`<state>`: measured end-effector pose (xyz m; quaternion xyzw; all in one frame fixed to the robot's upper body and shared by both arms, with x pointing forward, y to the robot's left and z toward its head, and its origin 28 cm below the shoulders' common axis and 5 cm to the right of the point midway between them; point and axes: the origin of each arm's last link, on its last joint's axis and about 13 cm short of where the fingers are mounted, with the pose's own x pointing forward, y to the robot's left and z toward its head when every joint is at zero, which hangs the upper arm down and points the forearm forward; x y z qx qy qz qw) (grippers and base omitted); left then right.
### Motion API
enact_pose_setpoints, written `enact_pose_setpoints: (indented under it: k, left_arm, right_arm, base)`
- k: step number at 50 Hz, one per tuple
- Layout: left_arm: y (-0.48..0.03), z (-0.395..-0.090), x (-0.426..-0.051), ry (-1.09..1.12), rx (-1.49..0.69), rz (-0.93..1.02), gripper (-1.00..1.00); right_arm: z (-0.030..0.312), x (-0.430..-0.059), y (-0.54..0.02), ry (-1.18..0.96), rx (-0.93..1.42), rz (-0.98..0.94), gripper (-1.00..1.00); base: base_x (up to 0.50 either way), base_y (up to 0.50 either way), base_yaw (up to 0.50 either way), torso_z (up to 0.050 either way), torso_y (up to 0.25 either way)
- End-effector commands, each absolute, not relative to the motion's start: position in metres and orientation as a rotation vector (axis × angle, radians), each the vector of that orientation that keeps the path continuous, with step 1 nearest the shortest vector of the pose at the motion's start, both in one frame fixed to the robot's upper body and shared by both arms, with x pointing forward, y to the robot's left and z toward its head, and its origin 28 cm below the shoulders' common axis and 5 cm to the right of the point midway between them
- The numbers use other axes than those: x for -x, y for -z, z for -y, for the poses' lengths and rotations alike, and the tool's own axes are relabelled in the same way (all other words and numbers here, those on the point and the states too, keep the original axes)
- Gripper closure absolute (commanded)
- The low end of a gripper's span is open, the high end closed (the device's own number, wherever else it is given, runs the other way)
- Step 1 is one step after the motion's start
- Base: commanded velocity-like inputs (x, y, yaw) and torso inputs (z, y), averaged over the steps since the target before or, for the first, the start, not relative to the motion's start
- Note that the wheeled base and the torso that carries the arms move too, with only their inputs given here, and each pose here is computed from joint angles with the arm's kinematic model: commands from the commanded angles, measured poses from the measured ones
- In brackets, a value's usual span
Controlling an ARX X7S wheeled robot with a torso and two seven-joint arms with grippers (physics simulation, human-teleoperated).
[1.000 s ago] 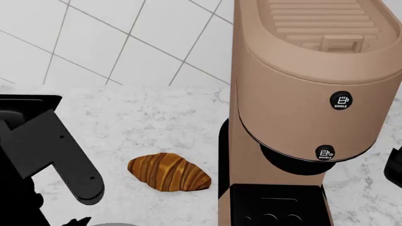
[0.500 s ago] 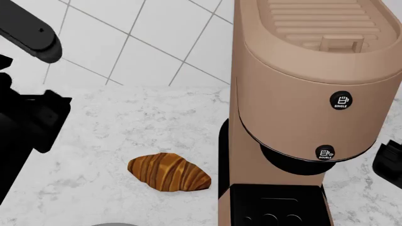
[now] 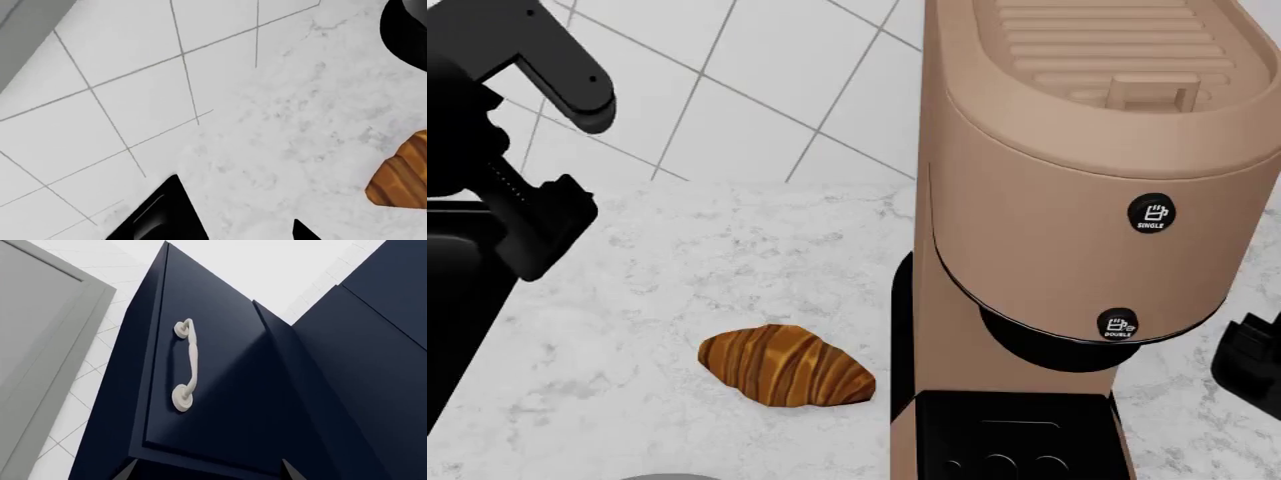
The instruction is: Place the pastries on the plates.
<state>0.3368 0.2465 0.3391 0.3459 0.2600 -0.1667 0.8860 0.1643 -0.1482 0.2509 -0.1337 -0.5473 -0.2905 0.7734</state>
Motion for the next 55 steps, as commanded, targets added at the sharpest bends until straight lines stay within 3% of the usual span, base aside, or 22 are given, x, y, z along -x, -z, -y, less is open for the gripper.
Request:
enact_pose_setpoints:
  k: [1,9,16,22,35,55]
  left_arm:
    - [-0.331,-0.238,-0.348,0.459,-0.856,-0.596,-1.0]
    - [-0.319,-0.228,-0.361,0.491,-0.908,-0.492,-1.0]
    - [-0.319,-0.221,-0.358,0.555,-0.927,-0.153,-1.0]
    - [-0.321,-0.214,-0.346,0.695,-0.898,-0.305,-1.0]
    - [-0.307,-0.194,-0.329,0.819,-0.92,-0.284,-1.0]
    - [-0.289,-0.188,-0.327,0.856,-0.969,-0.351,-1.0]
  right_arm:
    - [0.146,-0.164,-0.253,0.621,0.289,1.19,-1.0]
    - [0.148,-0.165,-0.251,0.624,0.289,1.181,-1.0]
    - [0.148,-0.166,-0.248,0.623,0.281,1.174,-1.0]
    - [0.148,-0.166,-0.247,0.623,0.275,1.174,-1.0]
    - [0.148,-0.169,-0.247,0.622,0.276,1.17,-1.0]
    - [0.149,-0.167,-0.246,0.617,0.272,1.163,-1.0]
  base:
    - [0.0,0.0,0.0,0.0,0.0]
    - [0.0,0.0,0.0,0.0,0.0]
    - [0.0,0.0,0.0,0.0,0.0]
    - [0.0,0.0,0.0,0.0,0.0]
    - [0.0,0.0,0.0,0.0,0.0]
    - [0.0,0.0,0.0,0.0,0.0]
